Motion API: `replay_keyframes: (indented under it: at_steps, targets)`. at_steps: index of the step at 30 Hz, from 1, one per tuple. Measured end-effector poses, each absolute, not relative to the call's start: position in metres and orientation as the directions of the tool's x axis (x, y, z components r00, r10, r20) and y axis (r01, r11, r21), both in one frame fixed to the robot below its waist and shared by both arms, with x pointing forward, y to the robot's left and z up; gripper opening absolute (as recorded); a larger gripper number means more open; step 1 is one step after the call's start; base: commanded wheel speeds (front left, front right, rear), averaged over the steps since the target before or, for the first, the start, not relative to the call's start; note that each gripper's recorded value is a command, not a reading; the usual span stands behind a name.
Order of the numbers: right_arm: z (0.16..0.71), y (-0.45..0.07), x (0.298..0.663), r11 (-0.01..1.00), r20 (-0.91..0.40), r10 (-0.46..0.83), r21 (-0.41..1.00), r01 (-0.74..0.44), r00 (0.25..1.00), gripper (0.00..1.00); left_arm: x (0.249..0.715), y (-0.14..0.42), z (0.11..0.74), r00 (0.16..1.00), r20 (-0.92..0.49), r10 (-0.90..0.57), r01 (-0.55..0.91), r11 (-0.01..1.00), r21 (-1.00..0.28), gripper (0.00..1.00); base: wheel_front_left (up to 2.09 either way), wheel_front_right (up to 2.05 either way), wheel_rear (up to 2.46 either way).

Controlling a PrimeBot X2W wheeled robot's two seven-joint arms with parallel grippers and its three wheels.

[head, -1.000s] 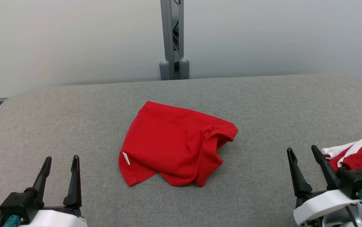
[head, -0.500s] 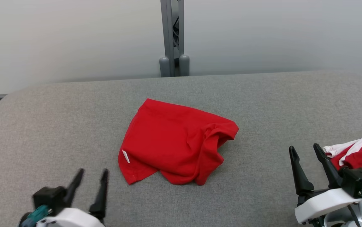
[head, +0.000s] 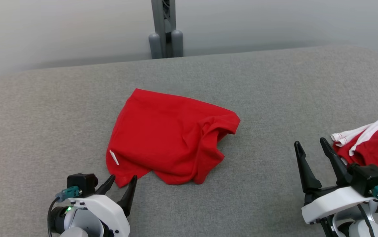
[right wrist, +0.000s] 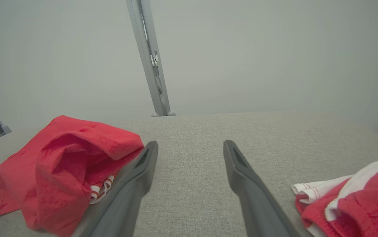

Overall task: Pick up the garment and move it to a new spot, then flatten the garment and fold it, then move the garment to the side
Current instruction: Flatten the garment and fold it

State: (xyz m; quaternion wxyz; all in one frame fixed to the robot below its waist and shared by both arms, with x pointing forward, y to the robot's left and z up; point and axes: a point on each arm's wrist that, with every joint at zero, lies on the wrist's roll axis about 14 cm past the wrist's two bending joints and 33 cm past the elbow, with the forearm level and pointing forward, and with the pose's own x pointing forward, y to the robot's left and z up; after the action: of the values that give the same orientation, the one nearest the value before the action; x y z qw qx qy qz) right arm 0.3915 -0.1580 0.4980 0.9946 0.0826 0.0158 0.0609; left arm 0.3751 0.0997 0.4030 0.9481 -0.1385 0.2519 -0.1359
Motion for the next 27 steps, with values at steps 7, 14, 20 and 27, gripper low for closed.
replay_keyframes:
  at_steps: [7,14,20,27]
  targets:
    - [0.488,-0.169,0.394,0.982,-0.045,0.09,0.172,-0.081,0.995,1.0,0.383,0.103,0.365,0.778,-0.545,-0.313,0.146,0.934,-0.327,0.69,0.0,0.0,0.0]
    - [0.487,-0.173,0.397,0.983,-0.041,0.08,0.171,-0.072,0.996,1.0,0.393,0.111,0.36,0.788,-0.542,-0.291,0.143,0.944,-0.299,0.0,0.0,0.0,0.0]
    - [0.487,-0.171,0.4,0.981,-0.035,0.083,0.176,-0.076,0.996,1.0,0.438,0.142,0.422,0.928,-0.313,-0.204,0.149,0.97,-0.192,0.0,0.0,0.0,0.0]
    - [0.486,-0.164,0.405,0.976,-0.029,0.1,0.197,-0.093,0.995,1.0,0.461,0.171,0.52,0.99,-0.026,-0.137,0.135,0.988,-0.07,0.0,0.0,0.0,0.0]
